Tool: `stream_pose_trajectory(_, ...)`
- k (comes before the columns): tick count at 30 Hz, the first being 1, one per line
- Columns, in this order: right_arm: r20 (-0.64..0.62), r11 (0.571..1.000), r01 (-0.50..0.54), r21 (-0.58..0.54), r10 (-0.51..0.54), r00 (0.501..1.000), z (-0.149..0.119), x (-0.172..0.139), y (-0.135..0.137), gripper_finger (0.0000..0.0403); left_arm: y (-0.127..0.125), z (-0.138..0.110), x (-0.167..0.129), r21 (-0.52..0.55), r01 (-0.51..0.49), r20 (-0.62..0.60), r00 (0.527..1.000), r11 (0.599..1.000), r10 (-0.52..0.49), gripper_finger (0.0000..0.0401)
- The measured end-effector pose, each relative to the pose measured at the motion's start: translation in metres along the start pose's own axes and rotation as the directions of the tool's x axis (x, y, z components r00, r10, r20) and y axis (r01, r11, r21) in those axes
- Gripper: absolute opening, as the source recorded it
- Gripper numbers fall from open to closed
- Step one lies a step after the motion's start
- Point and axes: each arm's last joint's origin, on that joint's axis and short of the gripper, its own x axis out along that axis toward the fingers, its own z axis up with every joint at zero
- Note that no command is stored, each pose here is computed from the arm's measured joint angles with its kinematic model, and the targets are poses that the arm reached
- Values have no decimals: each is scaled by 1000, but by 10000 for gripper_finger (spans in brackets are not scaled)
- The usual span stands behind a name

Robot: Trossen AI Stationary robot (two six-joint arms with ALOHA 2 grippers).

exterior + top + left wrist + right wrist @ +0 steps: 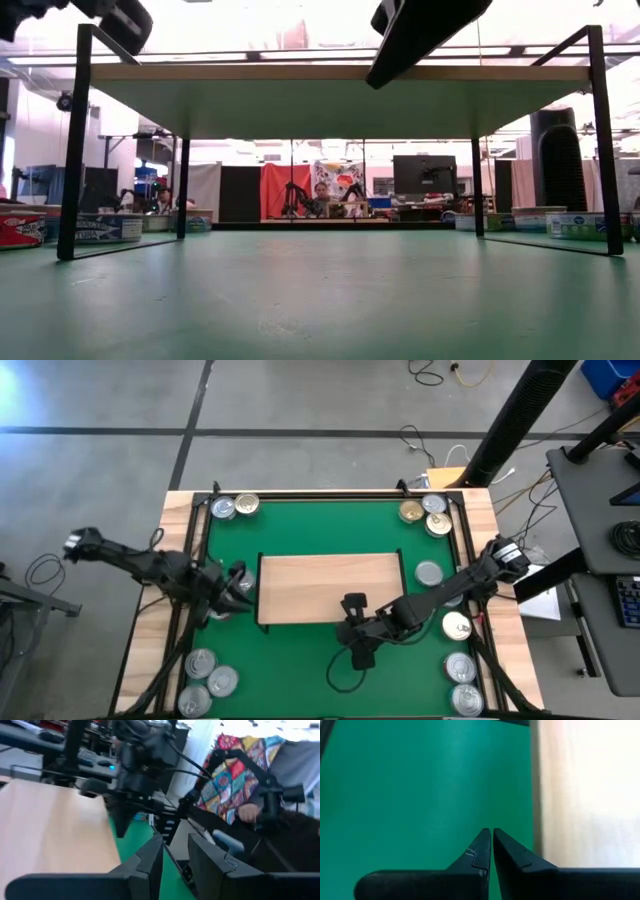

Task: Stack canned seafood by type on shelf
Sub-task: Adjust the shelf

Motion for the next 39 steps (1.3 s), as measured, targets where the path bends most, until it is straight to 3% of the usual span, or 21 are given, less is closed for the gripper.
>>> stream_pose_trajectory(11,8,995,97,-1,-97,995,2,2,-11,13,-41,-11,58,111,-107,-196,972,988,127,77)
stream_pose_trajectory(18,20,977,214,-10,-214,977,1,3,-17,13,-77,-6,101,160,-54,-314,944,986,102,77)
stream_pose_trajectory(26,21,942,331,-57,-330,944,-1,8,-26,13,-118,-10,144,225,-41,-471,870,974,145,77)
stream_pose_trajectory(30,0,933,352,-73,-353,936,-4,12,-34,13,-137,-19,166,245,-14,-521,842,969,144,77)
stream_pose_trajectory(34,-1,929,352,-111,-354,935,-4,12,-36,13,-153,-27,179,285,4,-602,779,959,175,77)
stream_pose_trajectory(39,45,933,338,-121,-335,941,6,-4,-30,13,-170,-23,192,290,23,-614,772,957,167,77)
